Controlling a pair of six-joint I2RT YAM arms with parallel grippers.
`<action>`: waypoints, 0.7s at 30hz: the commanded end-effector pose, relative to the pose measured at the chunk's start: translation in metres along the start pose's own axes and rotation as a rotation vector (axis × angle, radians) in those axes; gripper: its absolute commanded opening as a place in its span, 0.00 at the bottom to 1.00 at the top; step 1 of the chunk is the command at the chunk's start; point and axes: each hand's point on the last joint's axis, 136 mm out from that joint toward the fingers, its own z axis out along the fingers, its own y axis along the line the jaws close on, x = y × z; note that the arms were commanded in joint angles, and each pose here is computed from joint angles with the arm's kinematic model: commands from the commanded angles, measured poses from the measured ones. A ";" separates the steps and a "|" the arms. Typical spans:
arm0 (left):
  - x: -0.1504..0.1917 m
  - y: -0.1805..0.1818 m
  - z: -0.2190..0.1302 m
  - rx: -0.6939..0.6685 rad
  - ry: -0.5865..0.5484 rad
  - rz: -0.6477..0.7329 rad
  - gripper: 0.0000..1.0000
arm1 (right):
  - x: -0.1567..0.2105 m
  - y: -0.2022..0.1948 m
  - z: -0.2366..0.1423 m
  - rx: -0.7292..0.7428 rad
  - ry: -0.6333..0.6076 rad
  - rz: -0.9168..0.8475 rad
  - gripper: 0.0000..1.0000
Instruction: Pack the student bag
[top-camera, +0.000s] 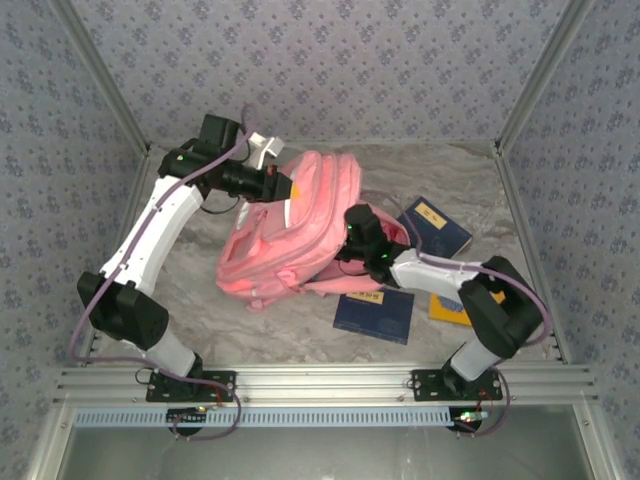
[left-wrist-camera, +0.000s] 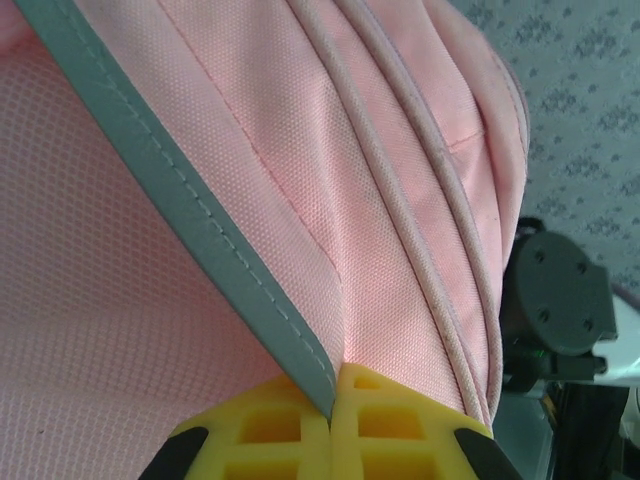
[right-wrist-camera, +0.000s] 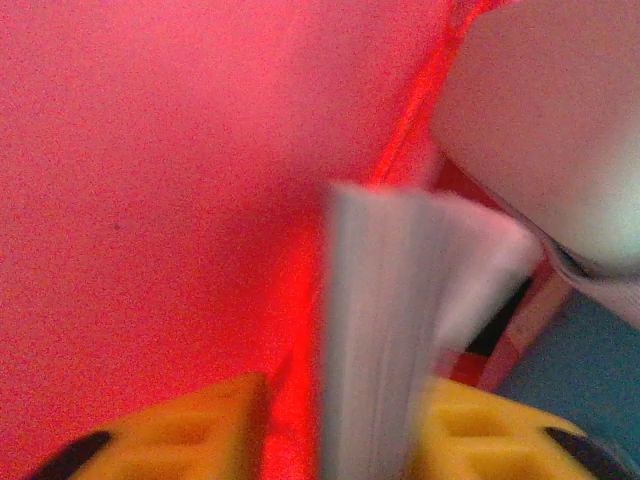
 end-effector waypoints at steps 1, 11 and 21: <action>-0.030 -0.045 -0.042 0.127 -0.177 0.153 0.00 | -0.007 0.000 0.010 0.031 -0.034 -0.038 0.58; -0.029 -0.029 -0.054 0.070 -0.218 0.127 0.00 | -0.024 0.005 -0.052 0.088 -0.114 -0.191 0.91; -0.021 0.035 -0.068 -0.304 -0.251 0.124 0.00 | -0.037 -0.037 -0.132 0.468 -0.234 -0.341 0.92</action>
